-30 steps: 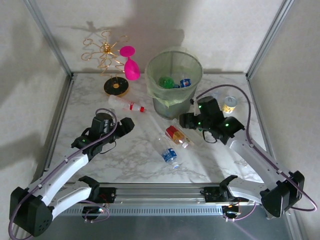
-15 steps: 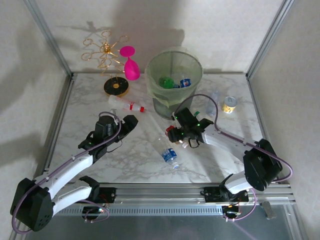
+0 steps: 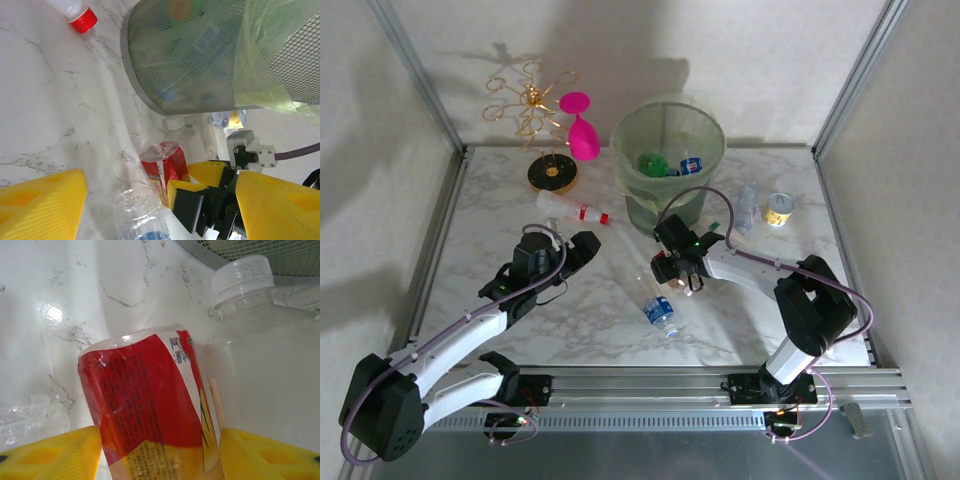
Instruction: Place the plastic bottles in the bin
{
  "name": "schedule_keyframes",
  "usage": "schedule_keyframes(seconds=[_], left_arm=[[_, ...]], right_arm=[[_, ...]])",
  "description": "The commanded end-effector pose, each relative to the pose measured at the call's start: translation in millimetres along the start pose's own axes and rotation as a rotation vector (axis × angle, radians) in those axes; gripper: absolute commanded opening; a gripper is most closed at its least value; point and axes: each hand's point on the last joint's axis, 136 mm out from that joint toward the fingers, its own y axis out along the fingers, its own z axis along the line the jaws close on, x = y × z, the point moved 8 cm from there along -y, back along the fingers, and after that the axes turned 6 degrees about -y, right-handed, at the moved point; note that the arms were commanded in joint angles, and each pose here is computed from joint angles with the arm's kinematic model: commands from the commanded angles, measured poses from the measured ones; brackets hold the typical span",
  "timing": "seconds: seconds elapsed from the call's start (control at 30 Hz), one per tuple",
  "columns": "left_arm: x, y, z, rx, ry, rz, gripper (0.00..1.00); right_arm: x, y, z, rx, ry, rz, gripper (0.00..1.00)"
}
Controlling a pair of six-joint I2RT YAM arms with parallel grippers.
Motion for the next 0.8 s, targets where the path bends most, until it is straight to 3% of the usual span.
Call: schedule_keyframes(seconds=[0.0, 0.43, 0.77], left_arm=[[3, -3, -12, -0.031, 0.032, -0.018, 0.78], [4, -7, -18, -0.038, 0.053, -0.015, 0.78], [7, -17, -23, -0.044, 0.072, -0.037, 0.78]], right_arm=[[4, 7, 6, 0.004, -0.022, 0.002, 0.64], [1, 25, 9, 0.01, -0.024, 0.028, 0.65], [7, 18, 10, 0.019, -0.021, 0.007, 0.7]])
